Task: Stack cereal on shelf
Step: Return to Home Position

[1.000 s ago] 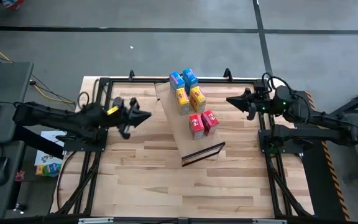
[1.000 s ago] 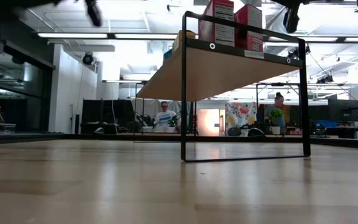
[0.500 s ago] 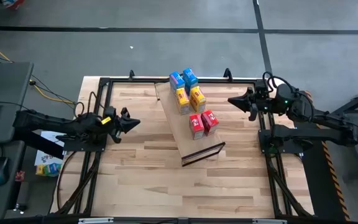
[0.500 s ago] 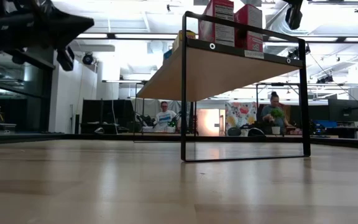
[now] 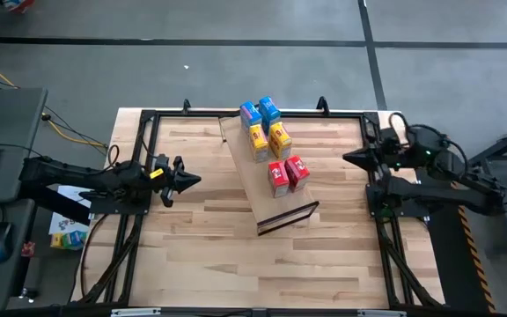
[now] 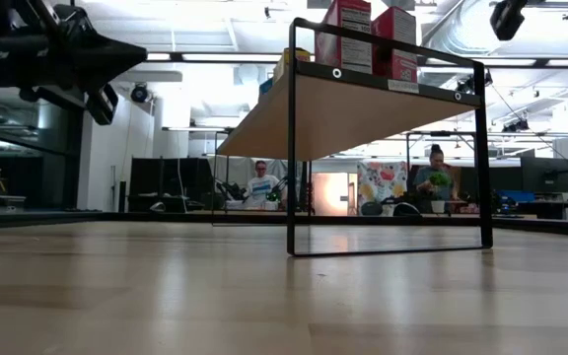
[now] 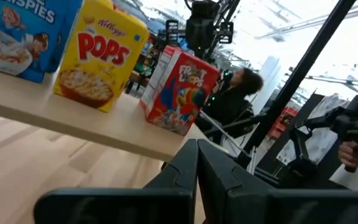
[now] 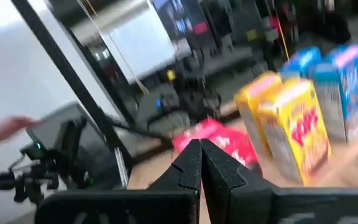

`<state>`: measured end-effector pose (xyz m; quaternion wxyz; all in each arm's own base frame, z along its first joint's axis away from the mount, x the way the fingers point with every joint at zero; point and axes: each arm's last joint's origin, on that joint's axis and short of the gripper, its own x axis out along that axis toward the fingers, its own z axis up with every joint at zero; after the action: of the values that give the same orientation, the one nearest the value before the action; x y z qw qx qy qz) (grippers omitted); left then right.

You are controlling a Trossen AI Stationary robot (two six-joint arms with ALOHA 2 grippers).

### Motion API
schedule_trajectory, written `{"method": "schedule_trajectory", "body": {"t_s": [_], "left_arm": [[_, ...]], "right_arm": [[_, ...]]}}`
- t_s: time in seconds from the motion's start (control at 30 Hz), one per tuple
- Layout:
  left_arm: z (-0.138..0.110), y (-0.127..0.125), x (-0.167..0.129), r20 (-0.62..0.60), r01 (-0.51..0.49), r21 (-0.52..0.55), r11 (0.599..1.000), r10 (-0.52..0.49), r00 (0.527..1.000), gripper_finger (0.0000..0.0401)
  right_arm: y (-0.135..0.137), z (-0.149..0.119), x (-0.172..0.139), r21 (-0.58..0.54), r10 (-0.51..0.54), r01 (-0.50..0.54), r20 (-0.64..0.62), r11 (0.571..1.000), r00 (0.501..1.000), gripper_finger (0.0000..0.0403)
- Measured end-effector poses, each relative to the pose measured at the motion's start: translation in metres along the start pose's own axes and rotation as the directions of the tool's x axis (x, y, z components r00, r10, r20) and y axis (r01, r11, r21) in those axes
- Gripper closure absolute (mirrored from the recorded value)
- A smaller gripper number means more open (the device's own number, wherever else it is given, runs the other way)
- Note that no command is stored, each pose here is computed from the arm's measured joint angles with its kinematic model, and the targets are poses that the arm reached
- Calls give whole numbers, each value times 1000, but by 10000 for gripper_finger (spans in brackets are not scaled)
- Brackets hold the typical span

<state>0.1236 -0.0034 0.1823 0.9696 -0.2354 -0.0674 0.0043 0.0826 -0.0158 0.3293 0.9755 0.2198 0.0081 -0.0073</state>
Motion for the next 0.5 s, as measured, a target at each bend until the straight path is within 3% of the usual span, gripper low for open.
{"method": "schedule_trajectory", "body": {"t_s": [0.23, 0.5], "left_arm": [[-3, 1, 0, -29, -15, 3, 1000, 16, 999, 400], [-10, 6, -9, -125, -68, 17, 998, 69, 990, 400]], "right_arm": [[-18, -35, 9, -56, 126, -117, 202, 992, 971, 403], [-47, -88, 25, -21, 79, -77, 126, 997, 989, 403]]}}
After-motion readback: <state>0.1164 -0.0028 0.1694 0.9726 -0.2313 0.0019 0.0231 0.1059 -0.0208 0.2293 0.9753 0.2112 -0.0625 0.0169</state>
